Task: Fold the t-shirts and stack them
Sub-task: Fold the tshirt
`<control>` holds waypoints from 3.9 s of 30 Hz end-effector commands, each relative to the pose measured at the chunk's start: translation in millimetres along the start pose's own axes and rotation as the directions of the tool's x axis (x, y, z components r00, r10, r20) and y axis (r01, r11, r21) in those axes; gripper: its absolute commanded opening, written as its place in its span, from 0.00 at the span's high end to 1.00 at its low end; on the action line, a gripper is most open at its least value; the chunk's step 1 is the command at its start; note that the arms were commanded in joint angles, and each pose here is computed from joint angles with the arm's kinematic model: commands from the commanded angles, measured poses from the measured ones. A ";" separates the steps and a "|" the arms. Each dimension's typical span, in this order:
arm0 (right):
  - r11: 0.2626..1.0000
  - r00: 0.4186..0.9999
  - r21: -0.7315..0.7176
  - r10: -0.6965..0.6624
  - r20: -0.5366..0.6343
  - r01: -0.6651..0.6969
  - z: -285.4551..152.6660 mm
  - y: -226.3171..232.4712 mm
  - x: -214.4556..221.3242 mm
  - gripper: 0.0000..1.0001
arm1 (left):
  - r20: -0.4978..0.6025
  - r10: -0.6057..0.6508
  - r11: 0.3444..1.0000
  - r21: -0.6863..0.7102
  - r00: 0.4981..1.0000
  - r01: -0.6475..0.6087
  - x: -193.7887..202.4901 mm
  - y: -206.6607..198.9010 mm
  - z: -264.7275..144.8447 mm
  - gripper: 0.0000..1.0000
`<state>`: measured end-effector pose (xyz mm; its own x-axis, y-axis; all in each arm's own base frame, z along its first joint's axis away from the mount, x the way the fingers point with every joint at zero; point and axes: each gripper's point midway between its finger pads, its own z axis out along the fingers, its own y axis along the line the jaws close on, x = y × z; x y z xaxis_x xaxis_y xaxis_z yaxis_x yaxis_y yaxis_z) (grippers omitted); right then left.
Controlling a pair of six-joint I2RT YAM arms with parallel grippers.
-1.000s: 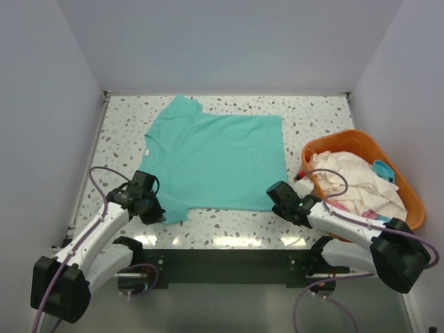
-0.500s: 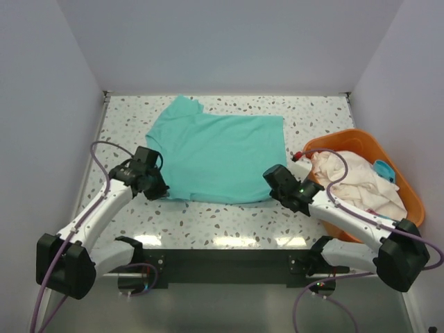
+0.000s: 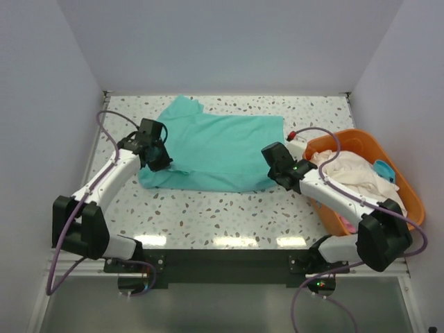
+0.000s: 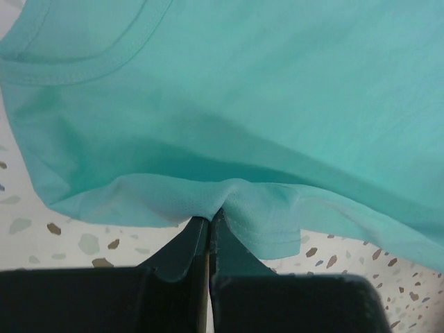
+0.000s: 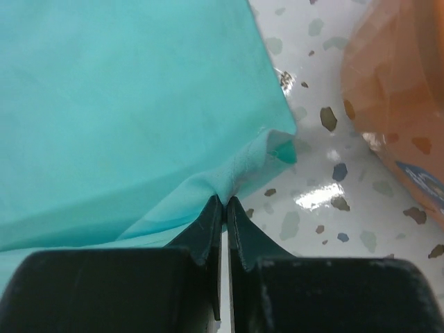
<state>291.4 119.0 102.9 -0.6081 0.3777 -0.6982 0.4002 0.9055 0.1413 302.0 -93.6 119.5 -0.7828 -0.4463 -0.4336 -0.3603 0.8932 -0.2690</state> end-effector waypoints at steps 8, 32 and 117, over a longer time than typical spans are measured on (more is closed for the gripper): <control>0.999 0.998 -0.011 -0.033 0.051 0.033 20.6 33.4 -46.2 1.00 | 0.131 0.092 0.990 0.099 0.987 -0.105 -82.3 -38.0 23.8 1.00; 0.987 0.997 -0.145 -0.074 0.007 0.075 38.9 82.6 -75.8 0.04 | 0.165 0.145 0.979 0.120 0.976 -0.166 -136.1 -54.8 56.7 0.00; 0.950 0.926 -0.150 -0.302 -0.229 0.273 11.6 8.0 143.9 0.01 | -0.101 -0.255 0.886 -0.423 0.961 0.191 114.7 148.3 43.9 0.00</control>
<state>247.9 211.7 19.8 -0.7906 0.0500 -0.6103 -0.0257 0.9931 0.1147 265.9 -35.3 21.3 -0.6812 -0.6056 -0.4112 -0.5838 0.7884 -0.1939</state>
